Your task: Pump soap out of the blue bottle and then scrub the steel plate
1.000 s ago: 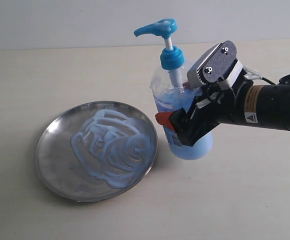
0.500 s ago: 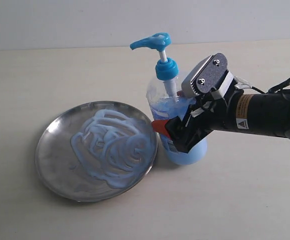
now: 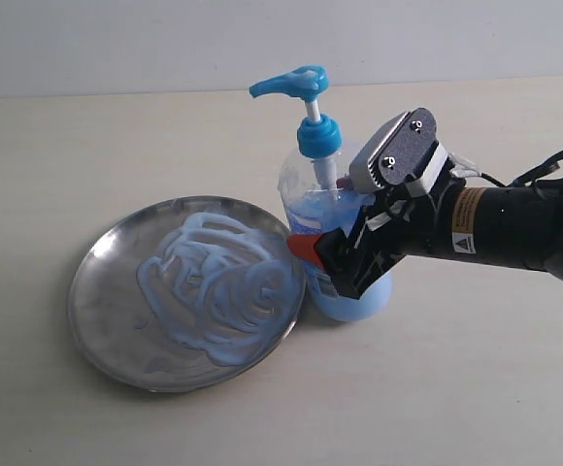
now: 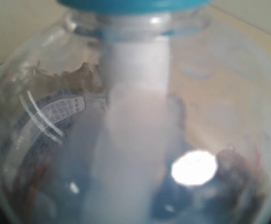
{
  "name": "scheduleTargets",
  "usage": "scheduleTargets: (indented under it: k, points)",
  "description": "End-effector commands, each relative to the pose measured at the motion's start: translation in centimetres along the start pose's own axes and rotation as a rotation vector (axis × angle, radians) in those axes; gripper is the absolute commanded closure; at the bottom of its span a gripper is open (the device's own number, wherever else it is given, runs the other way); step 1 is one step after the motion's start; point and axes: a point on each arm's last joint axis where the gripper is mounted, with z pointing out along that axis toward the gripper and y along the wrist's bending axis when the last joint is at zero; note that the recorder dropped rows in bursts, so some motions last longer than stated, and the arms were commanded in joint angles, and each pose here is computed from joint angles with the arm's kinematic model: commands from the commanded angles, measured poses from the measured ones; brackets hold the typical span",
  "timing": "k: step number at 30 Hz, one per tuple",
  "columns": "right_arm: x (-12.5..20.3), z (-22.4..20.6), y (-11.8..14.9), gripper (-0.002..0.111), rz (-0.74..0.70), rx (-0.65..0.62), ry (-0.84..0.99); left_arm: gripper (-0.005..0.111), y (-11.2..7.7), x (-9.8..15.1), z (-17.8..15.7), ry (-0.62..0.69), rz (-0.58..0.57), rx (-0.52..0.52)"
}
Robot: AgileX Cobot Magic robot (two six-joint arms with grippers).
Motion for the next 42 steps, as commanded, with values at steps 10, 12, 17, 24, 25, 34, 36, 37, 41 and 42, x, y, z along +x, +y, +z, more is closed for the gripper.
scheduleTargets:
  k: [10,12,17,24,25,34,36,37,41,42]
  points:
    - [-1.5,-0.07,-0.29,0.108,-0.003,0.011,-0.112,0.107,0.0,0.0,-0.01,-0.013,-0.001,0.0]
    - [-1.5,-0.07,-0.29,0.108,-0.003,0.011,-0.112,0.107,0.0,0.0,-0.01,-0.013,-0.001,0.0]
    - [-1.5,-0.07,-0.29,0.108,-0.003,0.011,-0.112,0.107,0.0,0.0,-0.01,-0.013,-0.001,0.0]
    - [-1.47,-0.06,-0.3,0.108,-0.003,0.012,-0.108,0.107,0.0,0.0,-0.01,-0.013,-0.001,0.0]
    - [-1.47,-0.06,-0.3,0.108,-0.003,0.012,-0.108,0.107,0.0,0.0,-0.01,-0.013,-0.001,0.0]
    - [-1.48,-0.06,-0.27,0.108,-0.008,0.009,-0.109,0.107,0.0,0.0,-0.01,-0.013,-0.001,0.0]
    - [-1.48,-0.06,-0.27,0.108,-0.008,0.009,-0.109,0.107,0.0,0.0,-0.01,-0.013,-0.001,0.0]
    - [-1.48,-0.06,-0.27,0.108,-0.008,0.009,-0.109,0.107,0.0,0.0,-0.01,-0.013,-0.001,0.0]
    - [-1.5,-0.07,-0.27,0.108,-0.008,0.008,-0.111,0.107,0.0,0.0,-0.01,-0.013,-0.001,0.0]
    - [-1.5,-0.07,-0.27,0.108,-0.008,0.008,-0.111,0.107,0.0,0.0,-0.01,-0.013,-0.001,0.0]
